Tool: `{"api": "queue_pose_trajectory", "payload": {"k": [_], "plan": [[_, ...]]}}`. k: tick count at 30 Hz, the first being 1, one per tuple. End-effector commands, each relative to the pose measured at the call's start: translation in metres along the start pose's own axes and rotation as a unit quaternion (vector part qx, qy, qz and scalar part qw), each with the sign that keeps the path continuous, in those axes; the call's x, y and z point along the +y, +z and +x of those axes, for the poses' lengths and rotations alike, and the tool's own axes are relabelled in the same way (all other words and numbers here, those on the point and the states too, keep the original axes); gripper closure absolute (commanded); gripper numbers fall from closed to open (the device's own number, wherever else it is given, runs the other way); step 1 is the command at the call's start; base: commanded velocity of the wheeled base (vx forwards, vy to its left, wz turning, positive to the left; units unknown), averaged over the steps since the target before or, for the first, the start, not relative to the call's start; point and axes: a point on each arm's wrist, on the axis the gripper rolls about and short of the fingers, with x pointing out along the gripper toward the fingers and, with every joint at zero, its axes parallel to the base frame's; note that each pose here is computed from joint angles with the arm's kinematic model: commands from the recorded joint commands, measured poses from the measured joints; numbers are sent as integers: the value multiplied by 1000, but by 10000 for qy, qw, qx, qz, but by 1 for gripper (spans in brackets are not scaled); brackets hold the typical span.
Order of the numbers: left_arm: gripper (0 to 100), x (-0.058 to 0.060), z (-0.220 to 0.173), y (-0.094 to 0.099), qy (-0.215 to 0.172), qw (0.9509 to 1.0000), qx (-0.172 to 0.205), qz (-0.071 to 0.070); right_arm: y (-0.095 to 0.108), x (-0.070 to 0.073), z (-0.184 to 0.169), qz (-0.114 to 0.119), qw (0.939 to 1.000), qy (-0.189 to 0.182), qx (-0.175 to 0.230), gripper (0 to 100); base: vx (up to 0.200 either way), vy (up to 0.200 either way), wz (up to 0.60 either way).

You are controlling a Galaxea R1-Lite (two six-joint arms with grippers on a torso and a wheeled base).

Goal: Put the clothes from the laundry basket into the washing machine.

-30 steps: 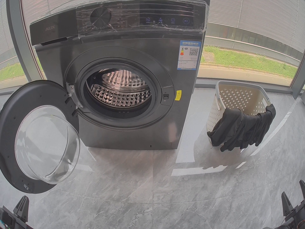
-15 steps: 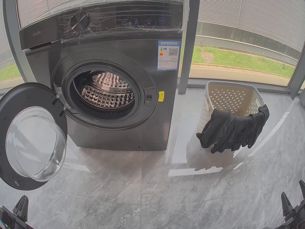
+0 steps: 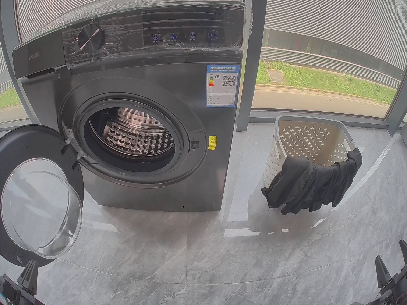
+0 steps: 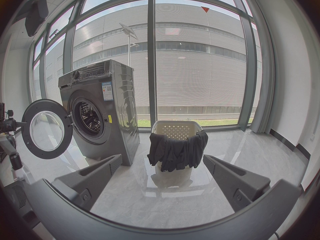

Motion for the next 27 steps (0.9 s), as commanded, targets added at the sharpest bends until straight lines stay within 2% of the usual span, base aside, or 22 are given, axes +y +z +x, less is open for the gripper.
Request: {"api": "queue_pose_trajectory", "payload": {"k": [1, 6, 10, 19, 27], "plan": [[100, 0, 0, -5, 2, 10000, -1, -2, -3, 0, 0, -6, 10000, 0, 13, 0, 0, 0, 0], [100, 0, 0, -5, 17, 10000, -1, -71, -3, 0, 0, -6, 10000, 0, 13, 0, 0, 0, 0], [100, 0, 0, -5, 9, 10000, 7, 6, -3, 0, 0, -6, 10000, 0, 13, 0, 0, 0, 0], [100, 0, 0, -5, -14, 10000, -1, -9, -3, 0, 0, 1, 10000, 0, 13, 0, 0, 0, 0], [100, 0, 0, -5, 2, 10000, -1, -2, -3, 0, 0, 1, 10000, 0, 13, 0, 0, -200, 0]]}}
